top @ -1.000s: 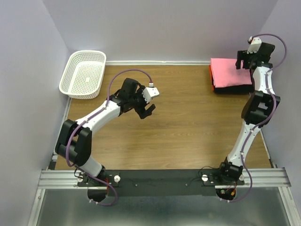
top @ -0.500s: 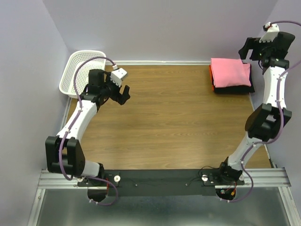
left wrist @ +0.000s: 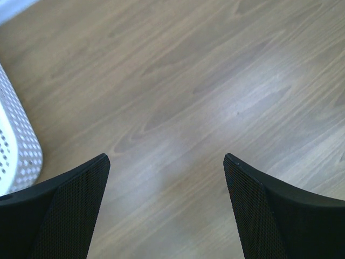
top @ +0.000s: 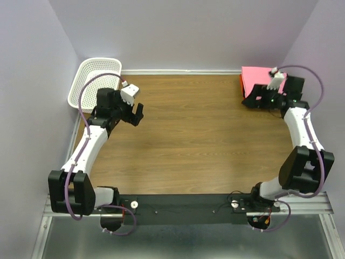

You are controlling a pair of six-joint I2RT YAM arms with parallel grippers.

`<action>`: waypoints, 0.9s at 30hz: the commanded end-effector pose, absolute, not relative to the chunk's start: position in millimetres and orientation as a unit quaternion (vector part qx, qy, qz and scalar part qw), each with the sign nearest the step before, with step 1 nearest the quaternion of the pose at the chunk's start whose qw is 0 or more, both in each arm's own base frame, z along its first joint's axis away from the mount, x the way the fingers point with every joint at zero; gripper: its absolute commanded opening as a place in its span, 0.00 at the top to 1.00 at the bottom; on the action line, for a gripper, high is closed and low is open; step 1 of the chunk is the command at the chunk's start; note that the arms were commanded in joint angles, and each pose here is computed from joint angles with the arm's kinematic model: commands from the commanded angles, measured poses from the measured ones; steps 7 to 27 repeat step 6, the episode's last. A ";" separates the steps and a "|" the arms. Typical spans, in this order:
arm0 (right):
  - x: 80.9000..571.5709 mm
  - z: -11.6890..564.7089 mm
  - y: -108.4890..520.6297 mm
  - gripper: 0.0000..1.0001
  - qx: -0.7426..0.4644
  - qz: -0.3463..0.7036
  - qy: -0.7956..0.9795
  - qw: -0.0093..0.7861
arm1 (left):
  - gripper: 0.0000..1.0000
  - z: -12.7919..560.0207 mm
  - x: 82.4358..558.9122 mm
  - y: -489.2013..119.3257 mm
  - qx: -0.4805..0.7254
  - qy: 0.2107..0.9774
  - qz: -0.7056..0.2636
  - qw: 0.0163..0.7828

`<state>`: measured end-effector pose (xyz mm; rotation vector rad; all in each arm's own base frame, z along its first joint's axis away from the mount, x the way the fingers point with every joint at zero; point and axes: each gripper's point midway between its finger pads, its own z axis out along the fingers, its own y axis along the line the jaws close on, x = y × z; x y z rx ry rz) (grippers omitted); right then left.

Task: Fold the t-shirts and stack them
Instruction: Put the neatly folded tshirt into the corner of the board with the right arm

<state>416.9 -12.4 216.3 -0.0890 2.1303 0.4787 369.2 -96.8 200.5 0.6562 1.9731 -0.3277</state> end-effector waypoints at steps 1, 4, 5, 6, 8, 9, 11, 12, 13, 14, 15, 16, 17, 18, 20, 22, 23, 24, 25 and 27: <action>379.1 191.7 29.4 0.00 -0.072 0.221 0.874 0.427 | 0.06 180.1 358.6 -84.2 0.246 0.832 -0.114 0.483; 363.6 178.0 46.1 0.00 -0.091 0.217 0.879 0.416 | 0.06 183.1 356.1 -83.7 0.245 0.829 -0.113 0.489; 365.8 181.9 45.2 0.00 -0.088 0.215 0.878 0.419 | 0.06 185.9 356.8 -84.0 0.244 0.829 -0.114 0.491; 368.8 183.8 44.4 0.00 -0.084 0.214 0.878 0.420 | 0.06 194.9 361.3 -81.4 0.240 0.826 -0.110 0.498; 368.8 183.8 44.4 0.00 -0.084 0.214 0.878 0.420 | 0.06 194.9 361.3 -81.4 0.240 0.826 -0.110 0.498; 368.8 183.8 44.4 0.00 -0.084 0.214 0.878 0.420 | 0.06 194.9 361.3 -81.4 0.240 0.826 -0.110 0.498; 368.8 183.8 44.4 0.00 -0.084 0.214 0.878 0.420 | 0.06 194.9 361.3 -81.4 0.240 0.826 -0.110 0.498; 368.8 183.8 44.4 0.00 -0.084 0.214 0.878 0.420 | 0.06 194.9 361.3 -81.4 0.240 0.826 -0.110 0.498; 368.8 183.8 44.4 0.00 -0.084 0.214 0.878 0.420 | 0.06 194.9 361.3 -81.4 0.240 0.826 -0.110 0.498; 368.8 183.8 44.4 0.00 -0.084 0.214 0.878 0.420 | 0.06 194.9 361.3 -81.4 0.240 0.826 -0.110 0.498; 368.8 183.8 44.4 0.00 -0.084 0.214 0.878 0.420 | 0.06 194.9 361.3 -81.4 0.240 0.826 -0.110 0.498; 368.8 183.8 44.4 0.00 -0.084 0.214 0.878 0.420 | 0.06 194.9 361.3 -81.4 0.240 0.826 -0.110 0.498; 368.8 183.8 44.4 0.00 -0.084 0.214 0.878 0.420 | 0.06 194.9 361.3 -81.4 0.240 0.826 -0.110 0.498; 368.8 183.8 44.4 0.00 -0.084 0.214 0.878 0.420 | 0.06 194.9 361.3 -81.4 0.240 0.826 -0.110 0.498; 368.8 183.8 44.4 0.00 -0.084 0.214 0.878 0.420 | 0.06 194.9 361.3 -81.4 0.240 0.826 -0.110 0.498; 368.8 183.8 44.4 0.00 -0.084 0.214 0.878 0.420 | 0.06 194.9 361.3 -81.4 0.240 0.826 -0.110 0.498; 368.8 183.8 44.4 0.00 -0.084 0.214 0.878 0.420 | 0.06 194.9 361.3 -81.4 0.240 0.826 -0.110 0.498; 368.8 183.8 44.4 0.00 -0.084 0.214 0.878 0.420 | 0.06 194.9 361.3 -81.4 0.240 0.826 -0.110 0.498; 368.8 183.8 44.4 0.00 -0.084 0.214 0.878 0.420 | 0.06 194.9 361.3 -81.4 0.240 0.826 -0.110 0.498; 368.8 183.8 44.4 0.00 -0.084 0.214 0.878 0.420 | 0.06 194.9 361.3 -81.4 0.240 0.826 -0.110 0.498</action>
